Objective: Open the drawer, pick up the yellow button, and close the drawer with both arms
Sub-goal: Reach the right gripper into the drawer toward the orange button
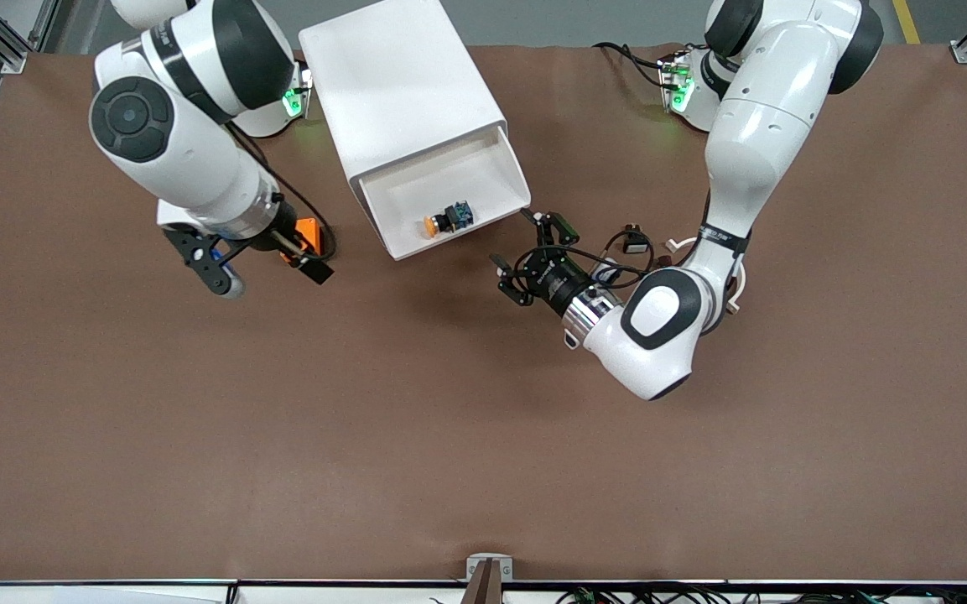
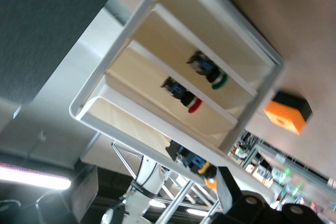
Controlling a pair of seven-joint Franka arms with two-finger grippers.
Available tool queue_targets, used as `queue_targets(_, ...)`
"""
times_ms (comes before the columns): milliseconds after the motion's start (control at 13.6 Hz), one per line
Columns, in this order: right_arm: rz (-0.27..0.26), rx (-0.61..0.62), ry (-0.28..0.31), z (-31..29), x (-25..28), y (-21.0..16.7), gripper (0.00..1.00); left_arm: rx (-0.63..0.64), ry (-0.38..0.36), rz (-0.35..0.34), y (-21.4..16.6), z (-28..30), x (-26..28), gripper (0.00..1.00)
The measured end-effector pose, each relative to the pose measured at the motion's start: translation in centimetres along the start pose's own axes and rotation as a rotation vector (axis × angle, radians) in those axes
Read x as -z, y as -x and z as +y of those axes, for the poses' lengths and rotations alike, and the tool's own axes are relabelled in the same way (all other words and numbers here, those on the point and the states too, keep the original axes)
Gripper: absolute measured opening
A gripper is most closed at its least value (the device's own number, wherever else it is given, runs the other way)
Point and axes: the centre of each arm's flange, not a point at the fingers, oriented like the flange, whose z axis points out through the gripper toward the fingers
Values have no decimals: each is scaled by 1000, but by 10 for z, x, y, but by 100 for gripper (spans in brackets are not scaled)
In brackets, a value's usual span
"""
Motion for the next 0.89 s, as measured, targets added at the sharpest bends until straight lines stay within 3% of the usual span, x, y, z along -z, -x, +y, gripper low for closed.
queue_targets(221,-23,-73,-13,-17,-17,46,100,-185,62,67,2,0,18,100)
queue_targets(590,-12,-153,-71,-38,-73,117,100,-443,202,409,55,-12,25,100)
queue_targets(885,-9,-138,-58,-34,-104,147,100,-543,281,695,89,-17,16,100)
